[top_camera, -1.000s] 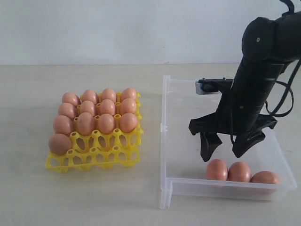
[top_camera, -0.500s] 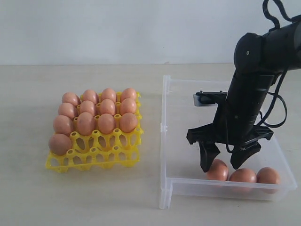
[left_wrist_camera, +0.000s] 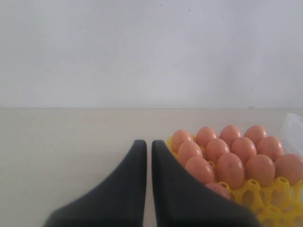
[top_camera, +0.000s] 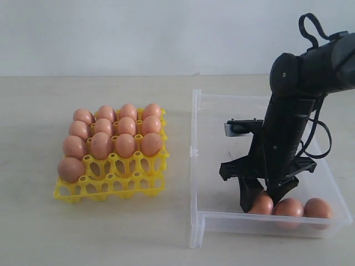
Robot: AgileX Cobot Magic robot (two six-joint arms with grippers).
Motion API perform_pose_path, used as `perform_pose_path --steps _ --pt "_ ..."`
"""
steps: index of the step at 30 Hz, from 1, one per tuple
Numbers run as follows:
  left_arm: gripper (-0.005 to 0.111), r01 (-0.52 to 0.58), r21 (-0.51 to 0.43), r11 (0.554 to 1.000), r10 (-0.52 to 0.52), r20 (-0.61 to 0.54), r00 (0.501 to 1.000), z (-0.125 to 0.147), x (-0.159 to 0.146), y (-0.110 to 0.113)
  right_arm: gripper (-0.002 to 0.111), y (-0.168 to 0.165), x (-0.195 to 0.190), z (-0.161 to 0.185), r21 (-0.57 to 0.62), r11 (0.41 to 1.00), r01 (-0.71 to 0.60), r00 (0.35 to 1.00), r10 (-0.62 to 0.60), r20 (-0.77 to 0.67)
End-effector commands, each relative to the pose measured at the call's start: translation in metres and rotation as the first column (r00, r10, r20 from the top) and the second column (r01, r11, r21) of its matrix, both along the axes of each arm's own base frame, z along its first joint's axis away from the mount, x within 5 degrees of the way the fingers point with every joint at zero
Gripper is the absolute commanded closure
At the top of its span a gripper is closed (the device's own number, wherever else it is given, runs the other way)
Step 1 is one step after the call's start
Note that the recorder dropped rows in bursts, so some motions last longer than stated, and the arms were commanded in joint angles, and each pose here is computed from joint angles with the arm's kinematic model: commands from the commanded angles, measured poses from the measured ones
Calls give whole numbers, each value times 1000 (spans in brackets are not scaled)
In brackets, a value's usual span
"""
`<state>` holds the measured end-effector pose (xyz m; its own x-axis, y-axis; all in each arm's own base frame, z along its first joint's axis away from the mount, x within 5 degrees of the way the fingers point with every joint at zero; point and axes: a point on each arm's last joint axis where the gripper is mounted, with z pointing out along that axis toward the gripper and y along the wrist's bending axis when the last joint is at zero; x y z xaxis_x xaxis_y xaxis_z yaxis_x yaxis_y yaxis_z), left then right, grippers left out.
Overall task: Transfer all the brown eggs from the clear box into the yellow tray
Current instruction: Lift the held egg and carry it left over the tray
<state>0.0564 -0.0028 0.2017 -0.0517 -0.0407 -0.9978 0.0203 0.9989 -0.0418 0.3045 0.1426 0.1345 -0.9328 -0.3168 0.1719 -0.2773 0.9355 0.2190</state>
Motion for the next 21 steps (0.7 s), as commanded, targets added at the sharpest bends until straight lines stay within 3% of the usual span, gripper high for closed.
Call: perform_pose_path --steps 1,3,4,8,13,21 --pt "103 -6 -5 1000 6 13 1000 0 0 0 109 0 5 3 27 996 -87 993 85 83" --pt "103 -6 -5 1000 6 13 1000 0 0 0 109 1 15 12 42 996 -85 971 73 228" --pt "103 -6 -5 1000 6 13 1000 0 0 0 109 2 23 25 62 995 -74 936 48 349" --pt "103 -6 -5 1000 6 13 1000 0 0 0 109 3 39 58 91 992 -87 792 14 610" --pt "103 -6 -5 1000 6 13 1000 0 0 0 109 2 48 66 132 989 -62 652 -60 756" --pt "103 -6 -5 1000 6 13 1000 0 0 0 109 -11 39 49 179 984 -5 421 -160 893"
